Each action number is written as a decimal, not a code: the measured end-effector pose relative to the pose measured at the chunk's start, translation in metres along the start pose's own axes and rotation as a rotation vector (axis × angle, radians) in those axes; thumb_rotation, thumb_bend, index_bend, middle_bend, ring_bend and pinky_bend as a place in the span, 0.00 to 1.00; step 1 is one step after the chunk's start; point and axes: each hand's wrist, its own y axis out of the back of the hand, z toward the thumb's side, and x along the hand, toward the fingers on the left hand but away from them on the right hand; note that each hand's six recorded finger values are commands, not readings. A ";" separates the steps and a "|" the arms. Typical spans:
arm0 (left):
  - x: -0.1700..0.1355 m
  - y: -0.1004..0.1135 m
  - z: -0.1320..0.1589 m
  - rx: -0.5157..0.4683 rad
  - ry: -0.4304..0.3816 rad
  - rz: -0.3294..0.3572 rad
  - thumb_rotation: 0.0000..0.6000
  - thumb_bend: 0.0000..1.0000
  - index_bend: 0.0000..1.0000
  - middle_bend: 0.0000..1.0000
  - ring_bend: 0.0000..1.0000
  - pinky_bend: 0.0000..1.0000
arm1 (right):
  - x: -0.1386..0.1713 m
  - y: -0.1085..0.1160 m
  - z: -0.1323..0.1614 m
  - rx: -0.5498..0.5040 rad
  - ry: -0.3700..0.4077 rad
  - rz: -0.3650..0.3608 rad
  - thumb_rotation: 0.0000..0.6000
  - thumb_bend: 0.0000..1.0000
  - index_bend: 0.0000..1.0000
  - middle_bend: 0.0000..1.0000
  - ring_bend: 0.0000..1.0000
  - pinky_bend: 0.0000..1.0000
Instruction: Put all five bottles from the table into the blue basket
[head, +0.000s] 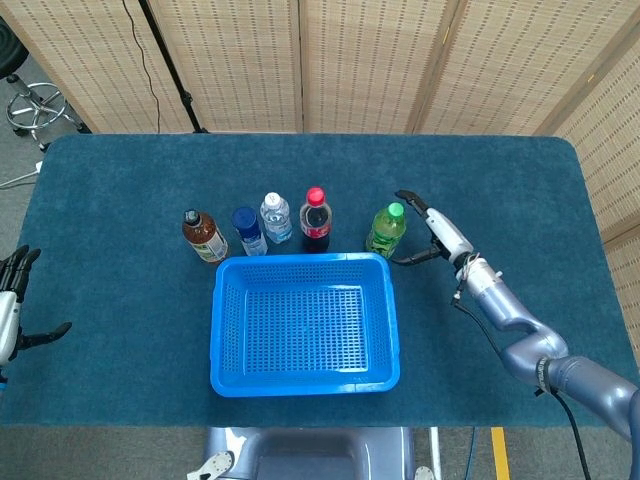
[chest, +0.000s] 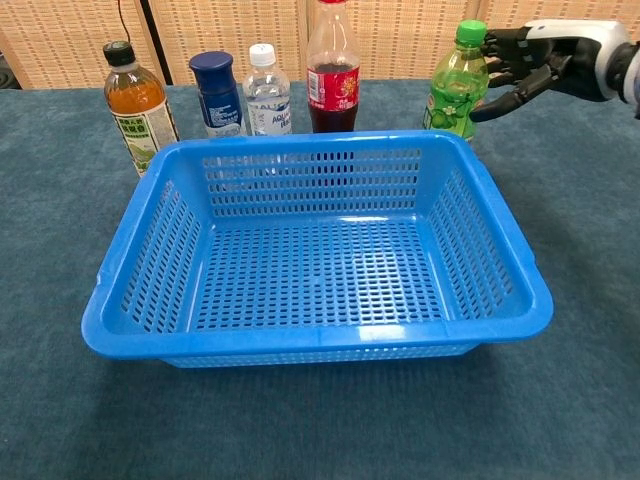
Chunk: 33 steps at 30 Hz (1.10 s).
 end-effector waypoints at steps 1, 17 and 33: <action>0.001 0.000 0.000 0.000 -0.001 -0.002 1.00 0.07 0.00 0.00 0.00 0.00 | -0.003 -0.001 0.001 0.006 0.000 -0.001 1.00 0.00 0.00 0.00 0.00 0.00; 0.004 0.000 -0.005 -0.018 0.011 -0.003 1.00 0.07 0.00 0.00 0.00 0.00 | -0.039 -0.017 0.001 -0.047 -0.012 -0.108 1.00 0.00 0.58 0.72 0.72 0.59; -0.002 0.004 -0.003 -0.041 -0.015 0.001 1.00 0.07 0.00 0.00 0.00 0.00 | -0.004 0.018 0.051 -0.102 0.154 -0.203 1.00 0.02 0.65 0.79 0.78 0.63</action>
